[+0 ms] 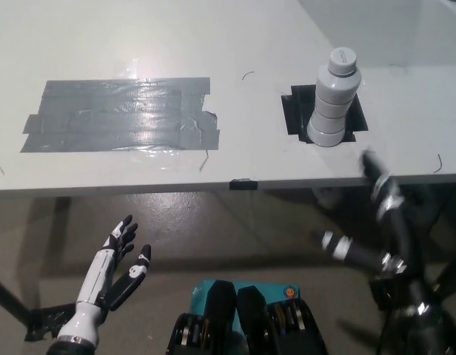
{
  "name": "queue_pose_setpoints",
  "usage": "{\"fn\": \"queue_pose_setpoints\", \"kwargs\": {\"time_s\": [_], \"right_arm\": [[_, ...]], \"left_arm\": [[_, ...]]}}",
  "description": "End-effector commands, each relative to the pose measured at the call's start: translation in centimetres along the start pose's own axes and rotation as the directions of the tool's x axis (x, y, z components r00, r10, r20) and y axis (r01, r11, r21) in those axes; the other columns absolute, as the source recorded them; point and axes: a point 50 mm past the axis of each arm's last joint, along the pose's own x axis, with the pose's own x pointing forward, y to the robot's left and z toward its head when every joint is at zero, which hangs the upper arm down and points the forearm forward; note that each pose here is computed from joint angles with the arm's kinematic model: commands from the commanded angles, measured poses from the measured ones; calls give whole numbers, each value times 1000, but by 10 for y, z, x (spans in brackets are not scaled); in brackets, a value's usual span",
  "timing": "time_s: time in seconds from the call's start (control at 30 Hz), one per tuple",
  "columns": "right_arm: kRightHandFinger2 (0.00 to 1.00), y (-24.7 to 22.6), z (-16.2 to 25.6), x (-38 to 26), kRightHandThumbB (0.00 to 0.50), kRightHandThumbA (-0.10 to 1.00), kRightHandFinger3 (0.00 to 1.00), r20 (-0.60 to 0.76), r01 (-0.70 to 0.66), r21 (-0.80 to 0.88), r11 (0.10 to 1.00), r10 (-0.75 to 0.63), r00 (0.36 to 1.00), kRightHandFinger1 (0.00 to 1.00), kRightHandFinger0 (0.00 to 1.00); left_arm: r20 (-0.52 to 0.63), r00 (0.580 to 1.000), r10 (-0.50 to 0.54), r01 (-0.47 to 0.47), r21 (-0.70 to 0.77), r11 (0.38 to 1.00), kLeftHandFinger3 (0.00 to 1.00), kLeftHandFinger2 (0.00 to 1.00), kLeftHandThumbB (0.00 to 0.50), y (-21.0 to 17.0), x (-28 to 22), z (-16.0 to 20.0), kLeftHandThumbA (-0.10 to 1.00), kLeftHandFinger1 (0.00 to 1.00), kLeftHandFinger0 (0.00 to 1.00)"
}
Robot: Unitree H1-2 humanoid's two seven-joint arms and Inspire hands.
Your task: A white bottle is kept in the middle of the desk infront of the robot and the robot picks it up with its right hand and passes it to a person
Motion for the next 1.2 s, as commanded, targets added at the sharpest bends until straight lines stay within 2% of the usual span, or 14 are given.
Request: {"fn": "queue_pose_setpoints", "kwargs": {"time_s": [0.0,0.2,0.27,0.3,0.6,0.73,0.83,0.93,1.0,1.17], "right_arm": [[1000,-22,25,48,328,1000,1000,127,93,-64,994,-85,988,1000,1000],[1000,-32,4,89,355,1000,1000,35,118,-36,992,-117,993,1000,1000],[1000,-34,-5,103,345,1000,1000,-20,121,-39,992,-121,992,1000,1000],[1000,-35,-10,109,325,1000,1000,-29,123,-43,991,-124,992,1000,1000],[1000,-32,-47,149,395,1000,1000,-151,91,-107,990,-106,983,1000,1000],[1000,-28,-62,159,391,1000,1000,-209,73,-123,990,-97,973,1000,1000],[1000,-22,-66,170,362,1000,1000,-237,64,-100,993,-87,968,1000,1000],[1000,-19,-69,181,403,1000,1000,-252,52,-65,997,-66,965,1000,1000],[1000,-17,-68,187,432,1000,1000,-261,39,-53,998,-52,964,1000,1000],[1000,-6,-62,203,467,1000,1000,-255,17,-46,999,-29,966,1000,1000]], "left_arm": [[40,999,20,-20,0,1000,1000,1000,107,-2,-5,0,582,1000,1000],[41,999,22,-21,-1,1000,1000,1000,113,-1,-3,3,578,1000,1000],[48,999,22,-22,1,1000,1000,1000,111,0,-2,4,583,1000,1000],[53,998,21,-21,-2,1000,1000,1000,112,0,-2,4,584,1000,1000],[56,998,20,-19,-9,1000,1000,1000,94,-1,-1,5,573,1000,1000],[55,998,19,-19,-1,1000,1000,1000,101,-2,-1,3,572,1000,1000],[54,998,18,-18,-5,1000,1000,1000,99,-1,-1,4,573,1000,1000],[51,999,20,-20,-9,1000,1000,1000,122,-1,0,4,599,1000,1000],[56,998,18,-18,1,1000,1000,1000,109,-1,-1,5,595,1000,1000],[64,998,19,-19,1,1000,1000,1000,107,0,0,6,530,1000,1000]]}}
